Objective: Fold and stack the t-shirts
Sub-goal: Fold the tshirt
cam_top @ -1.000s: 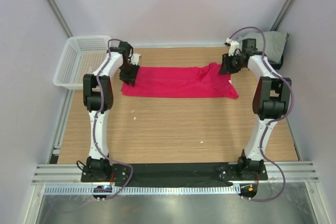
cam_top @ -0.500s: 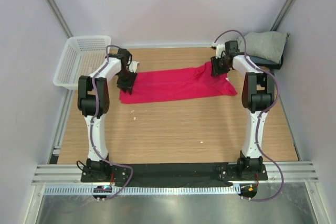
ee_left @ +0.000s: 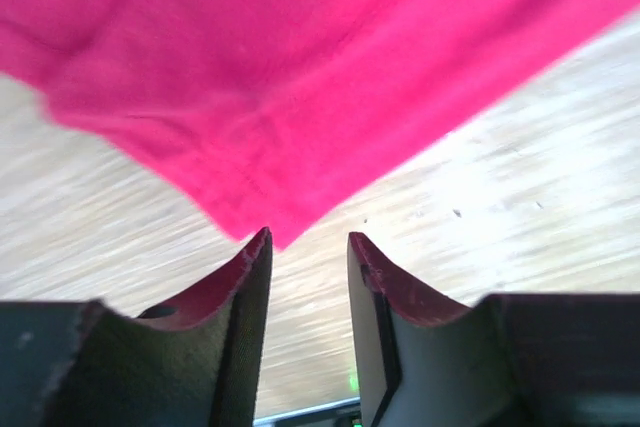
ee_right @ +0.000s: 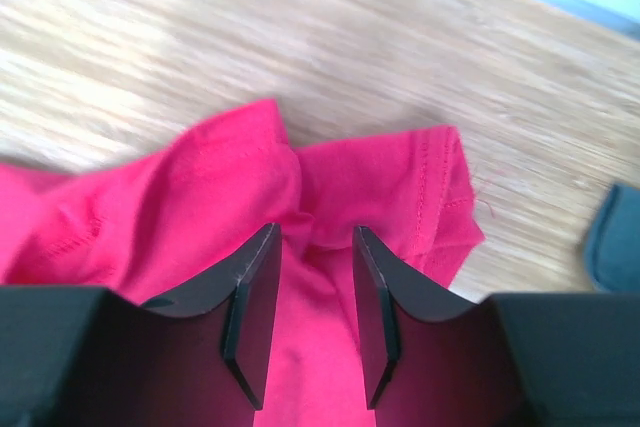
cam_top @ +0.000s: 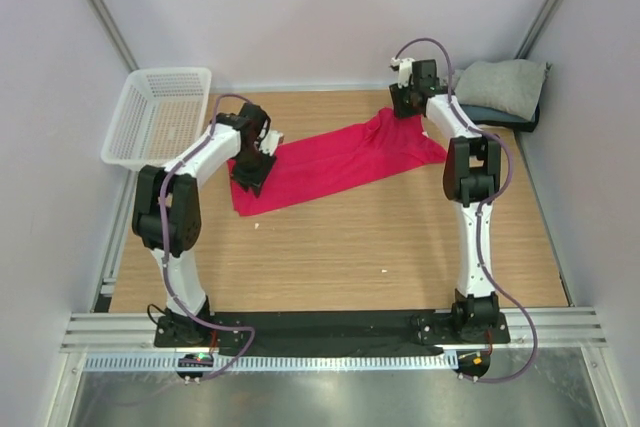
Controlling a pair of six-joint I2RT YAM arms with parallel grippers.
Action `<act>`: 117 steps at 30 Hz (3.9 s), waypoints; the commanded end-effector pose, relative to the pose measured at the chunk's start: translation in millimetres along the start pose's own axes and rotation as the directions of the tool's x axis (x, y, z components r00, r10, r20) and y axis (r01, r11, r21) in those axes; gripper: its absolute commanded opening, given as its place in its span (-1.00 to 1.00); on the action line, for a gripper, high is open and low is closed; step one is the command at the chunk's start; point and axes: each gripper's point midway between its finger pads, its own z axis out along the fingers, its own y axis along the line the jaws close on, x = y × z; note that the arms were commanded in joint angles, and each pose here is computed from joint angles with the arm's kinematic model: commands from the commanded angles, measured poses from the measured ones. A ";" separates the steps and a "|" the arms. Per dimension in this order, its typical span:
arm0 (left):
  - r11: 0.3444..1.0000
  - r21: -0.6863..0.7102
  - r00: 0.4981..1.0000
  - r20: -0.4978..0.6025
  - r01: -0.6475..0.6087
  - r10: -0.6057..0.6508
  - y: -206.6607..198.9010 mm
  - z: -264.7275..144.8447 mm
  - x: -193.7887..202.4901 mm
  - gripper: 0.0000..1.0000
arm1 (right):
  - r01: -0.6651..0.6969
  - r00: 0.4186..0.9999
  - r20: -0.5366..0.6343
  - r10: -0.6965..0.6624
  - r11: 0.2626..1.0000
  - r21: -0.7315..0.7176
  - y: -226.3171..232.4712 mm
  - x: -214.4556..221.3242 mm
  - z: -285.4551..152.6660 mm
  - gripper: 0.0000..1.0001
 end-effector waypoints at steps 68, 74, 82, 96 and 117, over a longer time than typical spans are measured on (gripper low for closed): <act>0.834 -0.203 0.842 0.072 -0.512 0.535 -81.8 -37.3 -16.0 -0.11 | -0.209 0.973 0.108 0.206 0.978 0.022 34.5 -35.0 -121.2 0.01; 0.855 -0.049 0.855 0.028 -0.517 0.518 -99.5 -35.2 13.8 -0.13 | -0.240 0.968 0.071 0.239 0.971 0.009 44.4 -12.8 -143.2 0.03; 0.863 0.055 0.861 -0.061 -0.502 0.505 -103.1 -9.4 58.3 -0.13 | -0.230 0.973 0.032 0.228 0.972 0.048 38.1 8.3 -126.8 0.04; 0.890 0.143 0.877 -0.159 -0.434 0.453 -112.5 27.5 87.9 -0.12 | -0.188 0.982 -0.004 0.189 0.979 0.080 27.7 19.9 -92.8 0.04; 0.850 0.275 0.840 -0.192 -0.450 0.507 -152.0 34.4 109.4 -1.00 | -0.159 0.985 -0.041 0.165 0.981 0.110 17.6 37.9 -35.2 0.05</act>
